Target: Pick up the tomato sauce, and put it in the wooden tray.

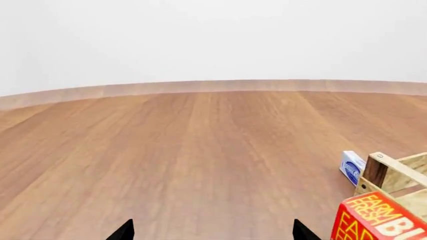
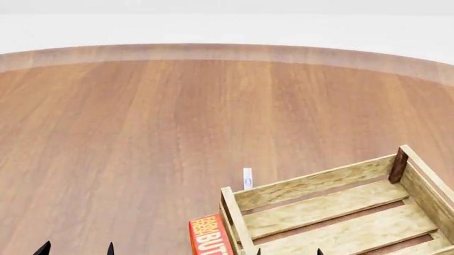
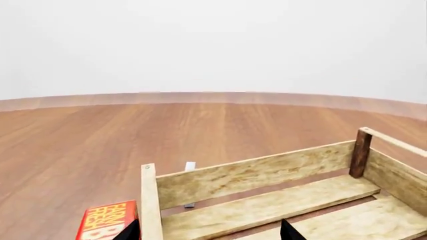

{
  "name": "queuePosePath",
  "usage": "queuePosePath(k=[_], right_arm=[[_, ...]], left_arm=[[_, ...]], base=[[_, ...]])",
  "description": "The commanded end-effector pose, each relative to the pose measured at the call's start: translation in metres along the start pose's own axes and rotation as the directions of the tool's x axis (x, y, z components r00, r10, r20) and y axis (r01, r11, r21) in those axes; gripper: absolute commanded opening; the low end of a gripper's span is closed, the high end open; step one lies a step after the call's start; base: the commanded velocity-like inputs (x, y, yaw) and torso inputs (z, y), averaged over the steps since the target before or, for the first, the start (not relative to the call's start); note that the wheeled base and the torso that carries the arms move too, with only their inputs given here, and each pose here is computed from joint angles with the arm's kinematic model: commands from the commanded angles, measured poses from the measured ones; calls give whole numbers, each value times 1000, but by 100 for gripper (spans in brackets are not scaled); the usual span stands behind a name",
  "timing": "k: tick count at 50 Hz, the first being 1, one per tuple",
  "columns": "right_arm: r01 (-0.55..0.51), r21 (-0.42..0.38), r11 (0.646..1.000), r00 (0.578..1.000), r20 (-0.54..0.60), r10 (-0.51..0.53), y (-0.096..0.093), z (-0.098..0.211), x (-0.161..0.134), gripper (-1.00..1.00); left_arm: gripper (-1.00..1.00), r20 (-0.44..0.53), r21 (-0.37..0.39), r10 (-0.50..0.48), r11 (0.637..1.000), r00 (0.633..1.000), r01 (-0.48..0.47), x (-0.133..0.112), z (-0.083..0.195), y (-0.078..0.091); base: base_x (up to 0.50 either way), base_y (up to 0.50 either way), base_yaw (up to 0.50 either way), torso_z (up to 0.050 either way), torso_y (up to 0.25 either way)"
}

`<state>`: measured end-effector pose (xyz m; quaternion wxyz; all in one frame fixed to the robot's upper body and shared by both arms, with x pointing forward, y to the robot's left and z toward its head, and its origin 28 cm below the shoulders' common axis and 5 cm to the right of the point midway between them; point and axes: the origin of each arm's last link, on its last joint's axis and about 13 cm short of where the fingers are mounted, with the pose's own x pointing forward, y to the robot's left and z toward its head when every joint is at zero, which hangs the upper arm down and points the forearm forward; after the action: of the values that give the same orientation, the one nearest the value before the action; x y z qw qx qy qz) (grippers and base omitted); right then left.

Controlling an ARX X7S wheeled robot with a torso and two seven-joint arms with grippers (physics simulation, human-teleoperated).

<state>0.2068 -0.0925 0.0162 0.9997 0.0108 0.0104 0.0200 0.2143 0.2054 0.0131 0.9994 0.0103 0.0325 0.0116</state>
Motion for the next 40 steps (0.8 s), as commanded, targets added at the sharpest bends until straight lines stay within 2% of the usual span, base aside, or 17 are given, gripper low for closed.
queuePosePath(k=[1, 4, 16, 24, 29, 34, 36, 40], right_arm=[[27, -11, 1000, 999, 46, -27, -1, 0, -1, 100], [28, -28, 999, 999, 46, -27, -1, 0, -1, 100], [39, -1, 999, 998, 51, -39, -1, 1, 1, 100], [9, 25, 1000, 996, 83, -11, 0, 5, -2, 100], [21, 10, 1000, 996, 85, -22, 1, 5, -2, 100], [33, -11, 999, 995, 95, -32, 5, 7, -11, 100], [48, 23, 999, 993, 106, -50, 8, 12, -19, 100], [68, 28, 997, 991, 117, -71, 18, 17, -34, 100]], left_arm=[[100, -20, 25, 7, 1000, 1000, -6, 1, -1, -1], [100, -25, 24, 18, 1000, 1000, -17, 2, -2, -1], [100, -29, 24, 18, 1000, 999, -18, 3, -1, -2], [100, -29, 24, 19, 1000, 999, -18, 3, -2, -1], [100, -30, 25, 19, 1000, 999, -19, 3, -2, -1], [100, -29, 27, 21, 999, 999, -20, 3, -2, -1], [100, -29, 28, 22, 999, 999, -22, 3, -3, -1], [100, -28, 29, 23, 999, 999, -22, 3, -3, -1]], base=[[0, 0, 0, 0, 0], [0, 0, 0, 0, 0], [0, 0, 0, 0, 0], [0, 0, 0, 0, 0], [0, 0, 0, 0, 0], [0, 0, 0, 0, 0], [0, 0, 0, 0, 0], [0, 0, 0, 0, 0]])
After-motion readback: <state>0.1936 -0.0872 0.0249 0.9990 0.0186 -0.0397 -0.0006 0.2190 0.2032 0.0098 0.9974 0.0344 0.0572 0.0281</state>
